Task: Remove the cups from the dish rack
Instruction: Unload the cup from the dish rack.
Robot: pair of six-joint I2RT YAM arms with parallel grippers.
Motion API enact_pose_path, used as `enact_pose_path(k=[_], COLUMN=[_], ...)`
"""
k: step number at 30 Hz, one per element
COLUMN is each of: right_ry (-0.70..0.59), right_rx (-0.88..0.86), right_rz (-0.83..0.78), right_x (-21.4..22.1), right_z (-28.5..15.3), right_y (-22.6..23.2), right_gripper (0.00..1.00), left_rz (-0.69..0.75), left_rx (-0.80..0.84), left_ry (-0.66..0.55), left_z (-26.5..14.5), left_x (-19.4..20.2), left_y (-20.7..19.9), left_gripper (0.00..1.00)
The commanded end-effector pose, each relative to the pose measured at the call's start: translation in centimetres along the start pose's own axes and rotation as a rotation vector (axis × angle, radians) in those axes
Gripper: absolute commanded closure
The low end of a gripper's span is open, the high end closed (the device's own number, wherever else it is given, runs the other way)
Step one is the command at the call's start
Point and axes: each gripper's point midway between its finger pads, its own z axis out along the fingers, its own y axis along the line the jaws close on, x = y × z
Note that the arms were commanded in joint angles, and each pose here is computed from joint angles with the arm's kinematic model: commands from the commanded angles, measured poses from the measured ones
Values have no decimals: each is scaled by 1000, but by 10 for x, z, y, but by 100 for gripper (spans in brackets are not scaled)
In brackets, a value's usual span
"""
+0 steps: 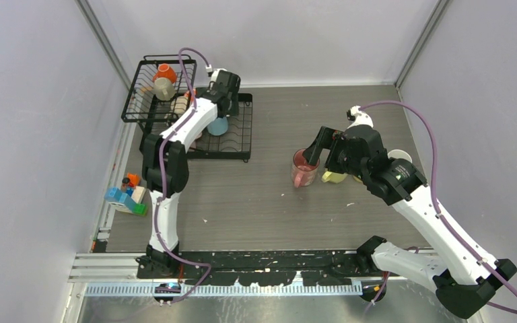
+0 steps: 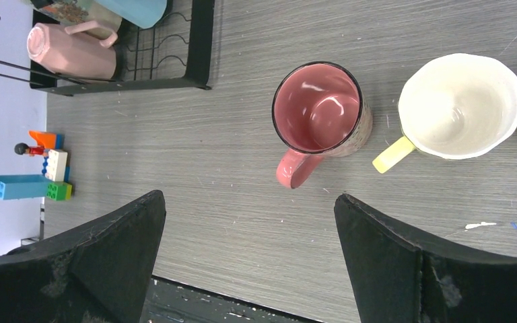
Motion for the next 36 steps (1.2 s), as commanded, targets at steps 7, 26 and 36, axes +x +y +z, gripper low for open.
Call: enact_pose_path(k=[7,26,36], right_ry=[-39,-29,-23], right_rx=[-42,-40,-47], right_rz=[-2,-3,5], right_x=[-9,-5,-1], right_z=[-1,3,6], right_y=[9,8,8], right_gripper=[0,0,0], left_rz=[-6,-99,-132], left_rx=[-21,59,96], left_ry=[-46,2,-4], left_z=[14,10,-5], left_x=[-21,3,6], left_y=[4,-9,-19], left_gripper=[0,25,28])
